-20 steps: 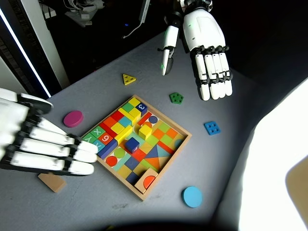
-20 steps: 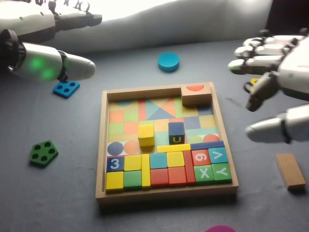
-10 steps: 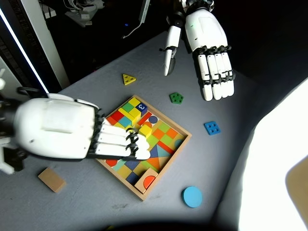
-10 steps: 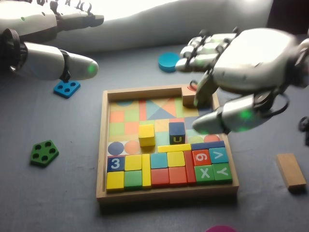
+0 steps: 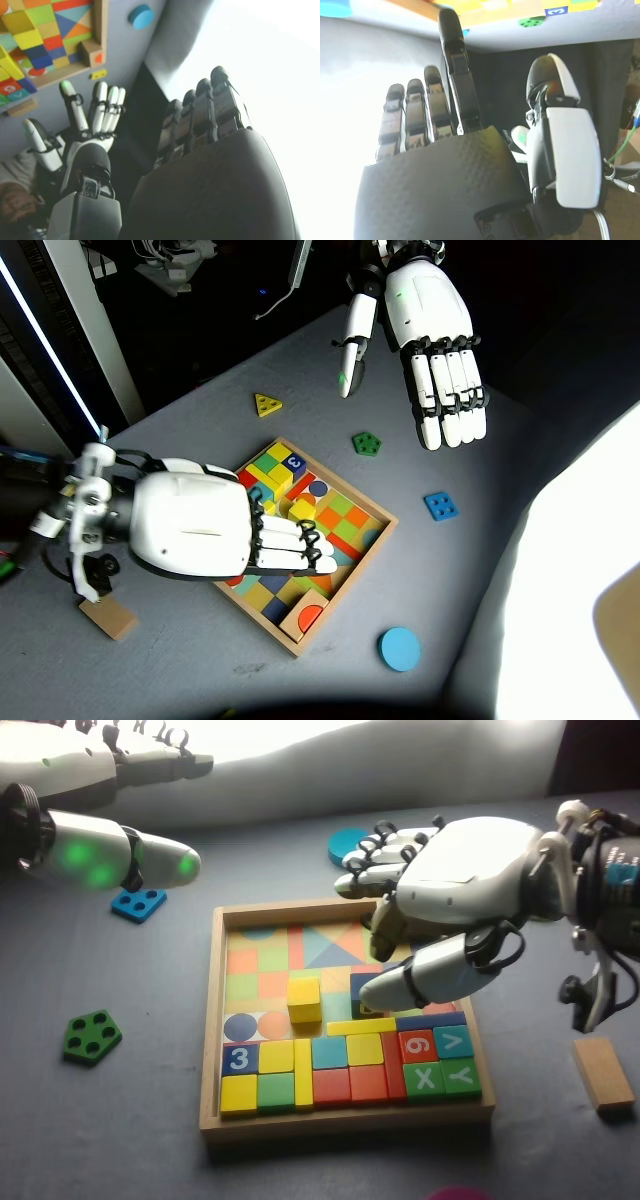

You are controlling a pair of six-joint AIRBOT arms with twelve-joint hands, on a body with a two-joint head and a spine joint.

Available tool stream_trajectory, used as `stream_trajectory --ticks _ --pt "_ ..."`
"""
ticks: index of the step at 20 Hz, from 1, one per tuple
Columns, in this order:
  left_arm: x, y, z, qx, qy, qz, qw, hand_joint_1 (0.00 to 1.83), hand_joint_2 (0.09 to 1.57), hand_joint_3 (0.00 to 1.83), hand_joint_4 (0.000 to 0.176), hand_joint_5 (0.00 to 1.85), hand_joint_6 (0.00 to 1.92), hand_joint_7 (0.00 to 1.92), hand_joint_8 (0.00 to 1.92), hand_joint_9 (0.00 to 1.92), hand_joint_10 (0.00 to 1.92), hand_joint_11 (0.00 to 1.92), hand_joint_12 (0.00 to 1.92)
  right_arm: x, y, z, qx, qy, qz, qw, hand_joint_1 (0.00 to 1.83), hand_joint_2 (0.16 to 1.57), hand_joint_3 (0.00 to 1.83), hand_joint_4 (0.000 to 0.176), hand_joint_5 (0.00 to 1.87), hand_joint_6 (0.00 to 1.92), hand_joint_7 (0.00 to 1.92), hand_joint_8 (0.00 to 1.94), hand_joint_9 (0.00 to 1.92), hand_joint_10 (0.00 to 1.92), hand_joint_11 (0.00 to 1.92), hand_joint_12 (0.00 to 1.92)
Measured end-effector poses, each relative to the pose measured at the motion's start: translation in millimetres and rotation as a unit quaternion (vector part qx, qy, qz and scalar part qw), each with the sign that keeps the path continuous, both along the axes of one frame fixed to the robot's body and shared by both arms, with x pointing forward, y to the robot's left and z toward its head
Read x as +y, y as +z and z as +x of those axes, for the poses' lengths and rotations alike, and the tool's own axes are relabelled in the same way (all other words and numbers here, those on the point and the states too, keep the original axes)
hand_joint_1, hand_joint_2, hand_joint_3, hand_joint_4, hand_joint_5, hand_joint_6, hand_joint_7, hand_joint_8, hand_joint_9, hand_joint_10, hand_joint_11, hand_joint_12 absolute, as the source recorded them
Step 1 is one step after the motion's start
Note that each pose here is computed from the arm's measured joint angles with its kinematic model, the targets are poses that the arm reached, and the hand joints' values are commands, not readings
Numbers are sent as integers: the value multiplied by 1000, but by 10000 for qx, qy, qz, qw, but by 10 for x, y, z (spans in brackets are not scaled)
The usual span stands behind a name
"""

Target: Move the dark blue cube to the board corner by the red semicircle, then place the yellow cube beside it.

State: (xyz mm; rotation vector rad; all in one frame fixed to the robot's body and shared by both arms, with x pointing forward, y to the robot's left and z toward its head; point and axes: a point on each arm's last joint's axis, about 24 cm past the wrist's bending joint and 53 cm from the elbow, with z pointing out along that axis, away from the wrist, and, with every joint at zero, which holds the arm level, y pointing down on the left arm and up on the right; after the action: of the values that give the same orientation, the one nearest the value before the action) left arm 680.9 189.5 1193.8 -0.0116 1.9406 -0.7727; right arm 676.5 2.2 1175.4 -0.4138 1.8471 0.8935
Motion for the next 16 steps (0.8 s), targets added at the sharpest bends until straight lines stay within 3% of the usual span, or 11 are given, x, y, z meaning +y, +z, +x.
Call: stream_trajectory --ticks 2,9,13,16 --pt "-3 -1 -2 -3 -10 6 10000 133 1284 0 13 21 0 1 0 0 0 0 58 63 -50 -25 28 61 -21 10000 0 1160 0 0 783 136 114 0 0 0 0 0" --pt "37 -17 20 -9 84 46 10000 157 1282 0 11 34 0 21 1 0 0 0 121 210 -85 -48 -74 211 -102 9997 0 1164 0 0 782 128 114 7 0 0 0 0" --pt "46 -20 25 -11 105 54 9999 142 1282 0 14 38 1 27 2 0 0 0 69 230 -233 -92 1 275 -175 9995 0 1161 0 0 789 128 133 13 0 0 0 0" --pt "37 -21 18 -6 94 48 9999 135 1285 0 15 50 2 23 1 2 1 0 146 235 -267 -120 27 320 -139 9994 0 1160 0 0 793 128 155 19 0 0 0 0"
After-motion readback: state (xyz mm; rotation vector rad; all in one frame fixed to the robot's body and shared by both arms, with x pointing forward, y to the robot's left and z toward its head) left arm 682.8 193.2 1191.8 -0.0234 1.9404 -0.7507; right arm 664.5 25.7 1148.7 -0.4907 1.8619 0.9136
